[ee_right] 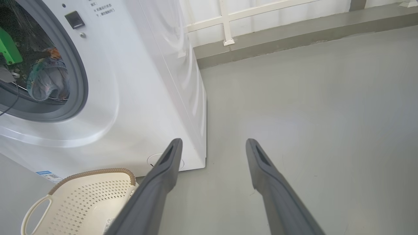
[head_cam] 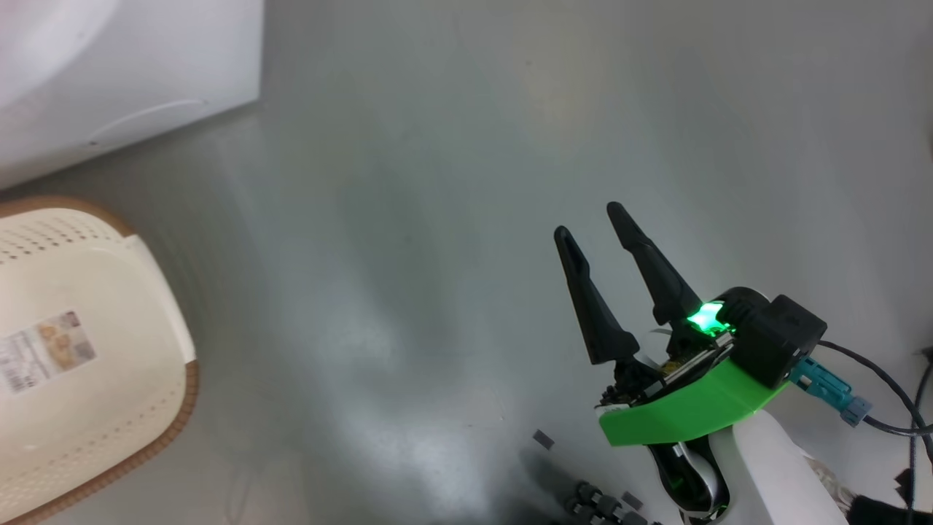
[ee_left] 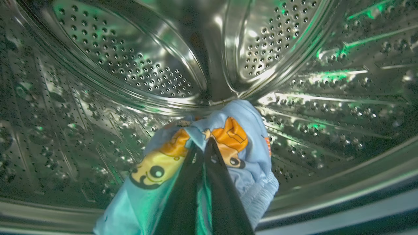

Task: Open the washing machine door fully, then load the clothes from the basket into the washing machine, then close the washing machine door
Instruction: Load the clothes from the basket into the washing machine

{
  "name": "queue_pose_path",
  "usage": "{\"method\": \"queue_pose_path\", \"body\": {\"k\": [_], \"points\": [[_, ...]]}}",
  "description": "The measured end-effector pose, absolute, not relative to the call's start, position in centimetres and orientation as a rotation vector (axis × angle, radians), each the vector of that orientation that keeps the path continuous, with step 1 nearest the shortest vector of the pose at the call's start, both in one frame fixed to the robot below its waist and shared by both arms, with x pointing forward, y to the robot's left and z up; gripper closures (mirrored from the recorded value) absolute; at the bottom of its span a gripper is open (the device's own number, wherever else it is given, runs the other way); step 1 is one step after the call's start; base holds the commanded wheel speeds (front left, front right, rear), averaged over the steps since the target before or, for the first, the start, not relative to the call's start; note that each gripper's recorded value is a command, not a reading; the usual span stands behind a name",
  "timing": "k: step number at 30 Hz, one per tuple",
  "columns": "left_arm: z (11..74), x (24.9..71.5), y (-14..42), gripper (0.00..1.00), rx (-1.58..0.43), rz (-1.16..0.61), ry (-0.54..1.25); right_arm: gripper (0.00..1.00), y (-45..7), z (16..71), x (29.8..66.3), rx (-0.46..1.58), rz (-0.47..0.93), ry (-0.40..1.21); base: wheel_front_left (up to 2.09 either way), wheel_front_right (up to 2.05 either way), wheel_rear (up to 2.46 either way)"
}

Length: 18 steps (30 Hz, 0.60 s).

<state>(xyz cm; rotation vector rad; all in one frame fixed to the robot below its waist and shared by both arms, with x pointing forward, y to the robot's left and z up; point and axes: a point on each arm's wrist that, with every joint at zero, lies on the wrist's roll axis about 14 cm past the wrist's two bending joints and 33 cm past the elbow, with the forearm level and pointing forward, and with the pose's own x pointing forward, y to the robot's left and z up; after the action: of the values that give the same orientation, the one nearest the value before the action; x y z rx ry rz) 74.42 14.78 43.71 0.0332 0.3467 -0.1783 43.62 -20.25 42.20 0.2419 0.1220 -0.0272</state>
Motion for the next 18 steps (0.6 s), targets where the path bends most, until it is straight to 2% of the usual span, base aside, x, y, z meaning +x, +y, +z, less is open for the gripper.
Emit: {"method": "queue_pose_path", "body": {"k": [7, 12, 18], "points": [[45.5, 78.3, 16.0, 1.0, 0.051, -0.101, 0.169, 0.0, -20.6, 41.4, 43.8, 0.246, -0.04, 0.142, 0.0, 0.0, 0.0], [45.3, 79.7, 15.4, 1.0, 0.09, -0.111, 0.095, 0.0, -20.6, 40.7, 43.7, 0.24, -0.042, 0.167, 0.0, 0.0, 0.0], [43.1, 80.3, 14.0, 1.0, 0.146, -0.172, 0.122, 0.0, -20.7, 40.4, 43.8, 0.232, -0.042, 0.174, 0.0, 0.0, 0.0]]}}
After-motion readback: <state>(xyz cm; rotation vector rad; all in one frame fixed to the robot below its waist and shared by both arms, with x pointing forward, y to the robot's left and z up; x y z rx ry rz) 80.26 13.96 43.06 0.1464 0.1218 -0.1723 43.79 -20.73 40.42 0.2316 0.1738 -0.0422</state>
